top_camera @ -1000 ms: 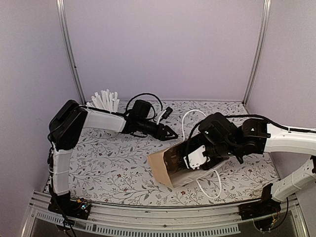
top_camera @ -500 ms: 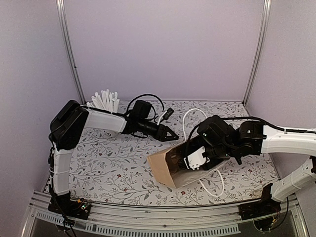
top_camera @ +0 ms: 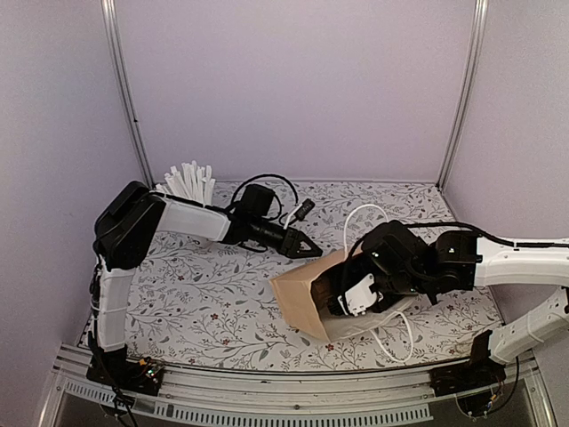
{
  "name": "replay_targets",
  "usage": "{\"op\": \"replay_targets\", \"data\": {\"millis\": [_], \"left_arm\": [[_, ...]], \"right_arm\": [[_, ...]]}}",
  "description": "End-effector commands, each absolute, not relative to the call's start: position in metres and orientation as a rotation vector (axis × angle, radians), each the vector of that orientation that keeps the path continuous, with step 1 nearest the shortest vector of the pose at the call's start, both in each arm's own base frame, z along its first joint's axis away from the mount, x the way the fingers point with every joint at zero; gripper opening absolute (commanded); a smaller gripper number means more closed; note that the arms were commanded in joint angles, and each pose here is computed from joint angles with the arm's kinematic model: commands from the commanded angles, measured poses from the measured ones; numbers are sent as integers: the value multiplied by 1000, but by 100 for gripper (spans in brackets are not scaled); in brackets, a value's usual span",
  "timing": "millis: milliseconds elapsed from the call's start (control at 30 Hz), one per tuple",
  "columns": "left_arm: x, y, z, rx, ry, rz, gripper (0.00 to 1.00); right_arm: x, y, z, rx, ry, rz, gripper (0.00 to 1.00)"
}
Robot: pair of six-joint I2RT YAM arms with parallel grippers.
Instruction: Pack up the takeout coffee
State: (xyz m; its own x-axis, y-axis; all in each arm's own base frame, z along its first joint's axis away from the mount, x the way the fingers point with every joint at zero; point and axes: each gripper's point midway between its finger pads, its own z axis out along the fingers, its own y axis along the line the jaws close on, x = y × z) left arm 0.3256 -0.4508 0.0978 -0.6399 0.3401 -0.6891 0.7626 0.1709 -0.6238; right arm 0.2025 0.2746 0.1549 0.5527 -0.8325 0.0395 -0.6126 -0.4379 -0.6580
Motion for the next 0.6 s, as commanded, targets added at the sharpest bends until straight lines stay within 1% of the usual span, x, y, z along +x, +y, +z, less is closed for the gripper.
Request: {"op": "replay_targets", "data": {"millis": [0, 333, 567], "left_arm": [[318, -459, 105, 1101, 1997, -1519, 56], [310, -465, 99, 1140, 1997, -1587, 55], [301, -468, 95, 1167, 1999, -1621, 54]], "right_arm": [[206, 278, 159, -2153, 1114, -508, 34], [211, 286, 171, -2100, 1123, -490, 34], [216, 287, 169, -2113, 1166, -461, 34]]}}
